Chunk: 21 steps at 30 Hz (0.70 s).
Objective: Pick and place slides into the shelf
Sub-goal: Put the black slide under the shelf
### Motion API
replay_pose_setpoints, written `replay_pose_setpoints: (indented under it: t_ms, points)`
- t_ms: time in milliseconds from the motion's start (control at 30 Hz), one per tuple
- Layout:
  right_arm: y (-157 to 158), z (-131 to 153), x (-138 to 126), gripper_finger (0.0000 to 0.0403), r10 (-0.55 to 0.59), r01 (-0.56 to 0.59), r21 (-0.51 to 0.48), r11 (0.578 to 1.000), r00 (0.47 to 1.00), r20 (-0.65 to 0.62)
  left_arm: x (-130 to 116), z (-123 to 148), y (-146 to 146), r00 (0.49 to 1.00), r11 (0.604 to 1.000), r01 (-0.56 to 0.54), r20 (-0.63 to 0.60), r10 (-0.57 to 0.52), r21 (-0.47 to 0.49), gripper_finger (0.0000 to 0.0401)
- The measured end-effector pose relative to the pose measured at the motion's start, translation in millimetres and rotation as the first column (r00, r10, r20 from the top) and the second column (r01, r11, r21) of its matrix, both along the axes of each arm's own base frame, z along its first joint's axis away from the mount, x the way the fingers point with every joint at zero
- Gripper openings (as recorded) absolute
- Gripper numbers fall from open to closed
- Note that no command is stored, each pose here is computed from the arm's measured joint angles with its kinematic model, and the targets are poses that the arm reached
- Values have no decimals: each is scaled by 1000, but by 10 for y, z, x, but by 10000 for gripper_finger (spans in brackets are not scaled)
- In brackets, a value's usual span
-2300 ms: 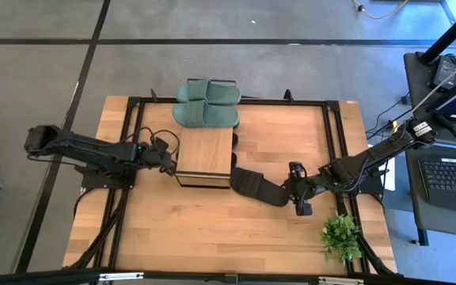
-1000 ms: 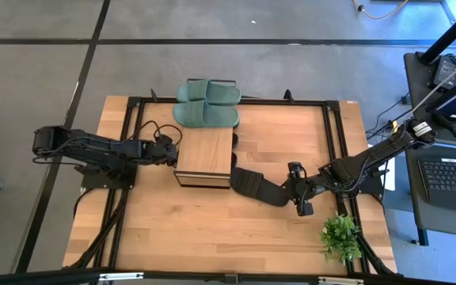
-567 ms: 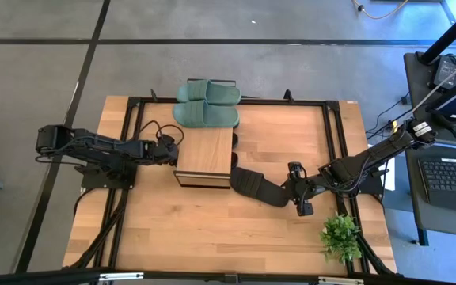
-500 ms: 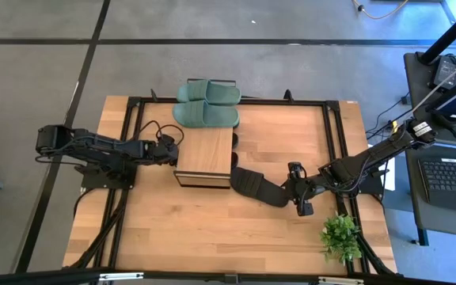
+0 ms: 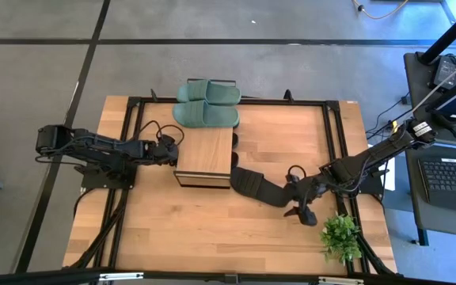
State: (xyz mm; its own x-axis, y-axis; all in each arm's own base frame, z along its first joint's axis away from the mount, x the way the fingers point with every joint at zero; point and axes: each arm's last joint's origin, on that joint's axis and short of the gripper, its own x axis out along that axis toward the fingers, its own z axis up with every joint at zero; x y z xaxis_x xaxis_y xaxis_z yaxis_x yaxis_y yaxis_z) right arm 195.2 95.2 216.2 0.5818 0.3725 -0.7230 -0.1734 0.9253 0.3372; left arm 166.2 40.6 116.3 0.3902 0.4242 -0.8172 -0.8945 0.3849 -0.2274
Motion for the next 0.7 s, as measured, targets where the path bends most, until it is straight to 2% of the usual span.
replay_pose_setpoints:
  t_ms: [267, 700]
  points:
    - [-11, -256, -21, 202, -69, 71, 57, 996, 997, -36, 0, 0, 0, 1000, 1000, 1, 0, -1, -1, 0]
    - [104, -696, 172, 202, -25, 35, 64, 997, 989, -143, -5, -3, -2, 1000, 1000, 2, -7, -2, -3, 0]
